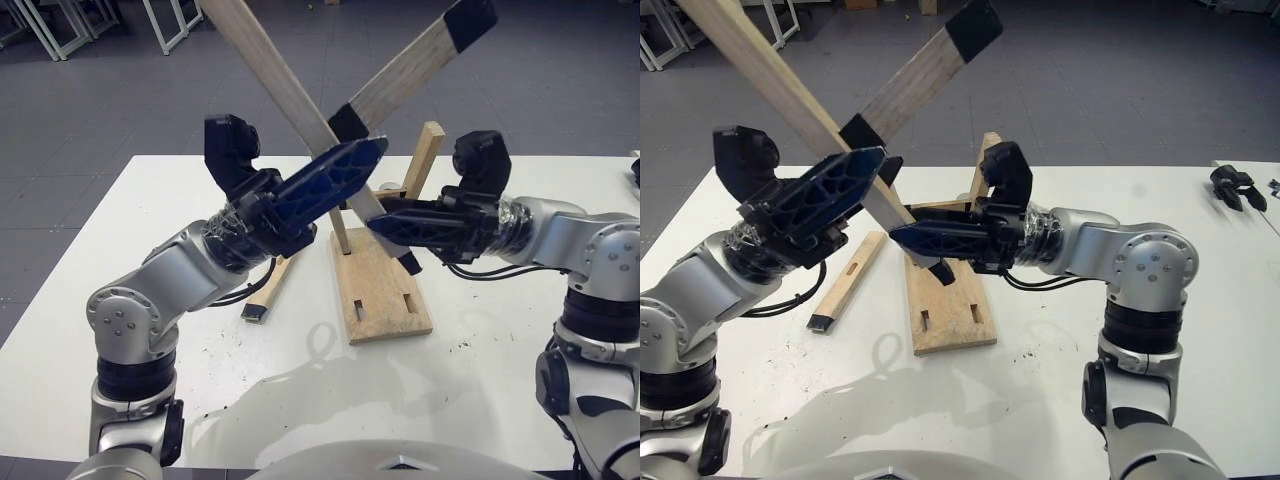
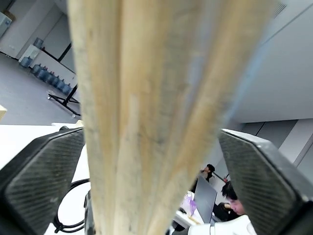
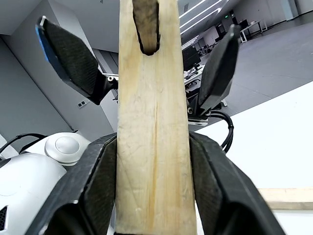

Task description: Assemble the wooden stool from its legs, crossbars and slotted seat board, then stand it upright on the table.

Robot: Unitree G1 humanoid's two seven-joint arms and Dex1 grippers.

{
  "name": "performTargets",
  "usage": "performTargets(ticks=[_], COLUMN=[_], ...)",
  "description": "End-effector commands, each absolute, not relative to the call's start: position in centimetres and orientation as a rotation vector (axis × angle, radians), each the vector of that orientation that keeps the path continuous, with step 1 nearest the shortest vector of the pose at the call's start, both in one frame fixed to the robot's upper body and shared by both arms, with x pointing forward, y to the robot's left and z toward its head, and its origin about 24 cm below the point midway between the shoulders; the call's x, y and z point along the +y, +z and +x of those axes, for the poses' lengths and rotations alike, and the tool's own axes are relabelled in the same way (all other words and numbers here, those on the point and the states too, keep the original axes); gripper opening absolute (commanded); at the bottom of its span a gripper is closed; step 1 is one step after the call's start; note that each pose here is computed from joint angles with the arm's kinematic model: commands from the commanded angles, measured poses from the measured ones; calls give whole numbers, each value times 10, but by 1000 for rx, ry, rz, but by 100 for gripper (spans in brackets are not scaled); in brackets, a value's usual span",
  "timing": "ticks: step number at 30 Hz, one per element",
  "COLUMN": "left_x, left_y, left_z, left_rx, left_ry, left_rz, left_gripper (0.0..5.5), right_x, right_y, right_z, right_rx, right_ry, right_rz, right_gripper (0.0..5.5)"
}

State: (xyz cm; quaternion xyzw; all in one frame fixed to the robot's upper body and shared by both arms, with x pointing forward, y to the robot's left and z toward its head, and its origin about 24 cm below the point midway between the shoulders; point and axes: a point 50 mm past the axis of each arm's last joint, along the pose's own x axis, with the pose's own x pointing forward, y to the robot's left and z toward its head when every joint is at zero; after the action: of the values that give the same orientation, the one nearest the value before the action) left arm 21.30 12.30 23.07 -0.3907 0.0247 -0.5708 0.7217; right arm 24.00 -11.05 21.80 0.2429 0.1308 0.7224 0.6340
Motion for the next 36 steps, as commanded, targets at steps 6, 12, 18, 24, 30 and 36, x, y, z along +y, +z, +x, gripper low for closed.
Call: performTargets(ticks=[6,12,18,24,30,36], left_x=[136,144,149,157,154,142], left_y=[225,216,211,201,175,127], left_z=[213,217,220,223,229,245], left_rx=[148,191,181,173,213,272], left_ry=[-1298,-1278,-1244,-1191,-1211,-1249], left_rz=[-750,-726,-724,-627,-433,-219], left_gripper=[346,244,219,204,204,204], right_x=[-114,-115,-116,-144,-178,-192], right_y=[210,205,201,179,159,138], right_z=[236,236,236,231,231,230], right_rx=[355,383,388,507,596,668], right_ry=[1644,1643,1652,1554,1424,1344], right_rz=[478,447,432,299,242,173], right_gripper=[200,200,200,318,321,321])
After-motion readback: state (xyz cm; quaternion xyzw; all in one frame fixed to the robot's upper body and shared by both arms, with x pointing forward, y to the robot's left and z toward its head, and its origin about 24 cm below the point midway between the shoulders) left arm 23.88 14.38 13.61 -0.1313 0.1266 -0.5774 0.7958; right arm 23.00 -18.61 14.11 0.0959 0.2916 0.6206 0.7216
